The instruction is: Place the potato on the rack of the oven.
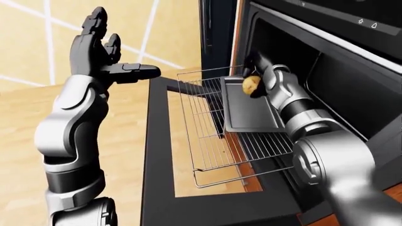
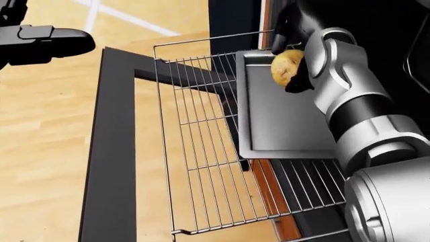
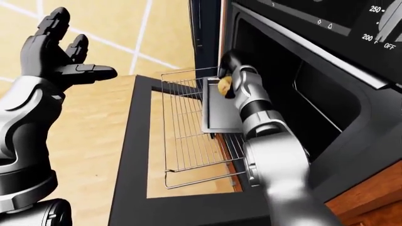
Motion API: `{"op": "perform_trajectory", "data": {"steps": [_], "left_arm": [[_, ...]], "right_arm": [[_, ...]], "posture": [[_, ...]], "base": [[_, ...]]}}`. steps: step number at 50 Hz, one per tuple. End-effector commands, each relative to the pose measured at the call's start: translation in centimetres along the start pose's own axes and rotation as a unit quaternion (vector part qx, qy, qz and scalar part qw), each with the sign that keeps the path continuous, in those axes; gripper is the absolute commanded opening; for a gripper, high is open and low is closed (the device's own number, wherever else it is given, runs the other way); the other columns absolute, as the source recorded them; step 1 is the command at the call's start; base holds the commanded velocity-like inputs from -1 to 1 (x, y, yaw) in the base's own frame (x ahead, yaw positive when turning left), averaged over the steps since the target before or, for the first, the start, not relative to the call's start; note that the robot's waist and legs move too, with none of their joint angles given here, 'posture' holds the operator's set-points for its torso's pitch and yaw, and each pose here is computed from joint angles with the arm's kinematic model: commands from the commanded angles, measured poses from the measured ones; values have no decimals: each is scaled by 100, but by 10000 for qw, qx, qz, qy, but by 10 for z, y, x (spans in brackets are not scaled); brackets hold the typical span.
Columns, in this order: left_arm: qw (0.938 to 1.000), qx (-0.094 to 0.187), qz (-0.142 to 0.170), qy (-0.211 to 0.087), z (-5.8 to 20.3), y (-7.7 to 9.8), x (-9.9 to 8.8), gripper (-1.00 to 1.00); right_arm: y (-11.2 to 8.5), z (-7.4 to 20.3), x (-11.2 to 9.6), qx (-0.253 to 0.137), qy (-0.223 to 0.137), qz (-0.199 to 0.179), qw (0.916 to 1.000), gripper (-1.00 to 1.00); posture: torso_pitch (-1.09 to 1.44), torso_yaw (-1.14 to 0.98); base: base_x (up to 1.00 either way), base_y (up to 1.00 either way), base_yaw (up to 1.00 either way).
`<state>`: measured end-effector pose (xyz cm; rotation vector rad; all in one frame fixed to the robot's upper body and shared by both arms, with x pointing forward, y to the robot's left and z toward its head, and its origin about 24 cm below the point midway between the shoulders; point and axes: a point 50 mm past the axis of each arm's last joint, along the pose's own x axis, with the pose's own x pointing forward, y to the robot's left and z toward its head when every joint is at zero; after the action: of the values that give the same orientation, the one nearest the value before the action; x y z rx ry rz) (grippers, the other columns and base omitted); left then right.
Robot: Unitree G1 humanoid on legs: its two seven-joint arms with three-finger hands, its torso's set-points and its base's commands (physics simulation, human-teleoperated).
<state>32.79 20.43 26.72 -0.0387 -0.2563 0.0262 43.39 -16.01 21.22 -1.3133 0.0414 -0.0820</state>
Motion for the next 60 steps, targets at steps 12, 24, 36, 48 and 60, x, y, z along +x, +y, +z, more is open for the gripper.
{"op": "perform_trajectory", "data": {"steps": [12, 24, 36, 48, 60], "left_arm": [[9989, 5, 36, -466, 20, 3, -1, 100], [9989, -9, 52, -475, 18, 5, 0, 100], [9989, -5, 49, -477, 21, 4, -1, 100], [9988, -2, 42, -481, 20, 4, -1, 100], [9988, -11, 57, -480, 21, 4, -1, 100]], "right_arm": [[-17, 11, 1, 79, -169, -453, 9988, -100], [-3, 7, 0, 83, -70, -345, 9993, -98], [10, -2, -2, 150, 74, -284, 9995, -99], [17, -10, -3, 200, 227, -274, 9992, -92], [21, -12, -4, 178, 286, -221, 9992, -69]], "posture": [[0, 0], [0, 0], [0, 0], [0, 0], [0, 0]], "base": [[0, 0, 0], [0, 0, 0], [0, 0, 0], [0, 0, 0], [0, 0, 0]]}}
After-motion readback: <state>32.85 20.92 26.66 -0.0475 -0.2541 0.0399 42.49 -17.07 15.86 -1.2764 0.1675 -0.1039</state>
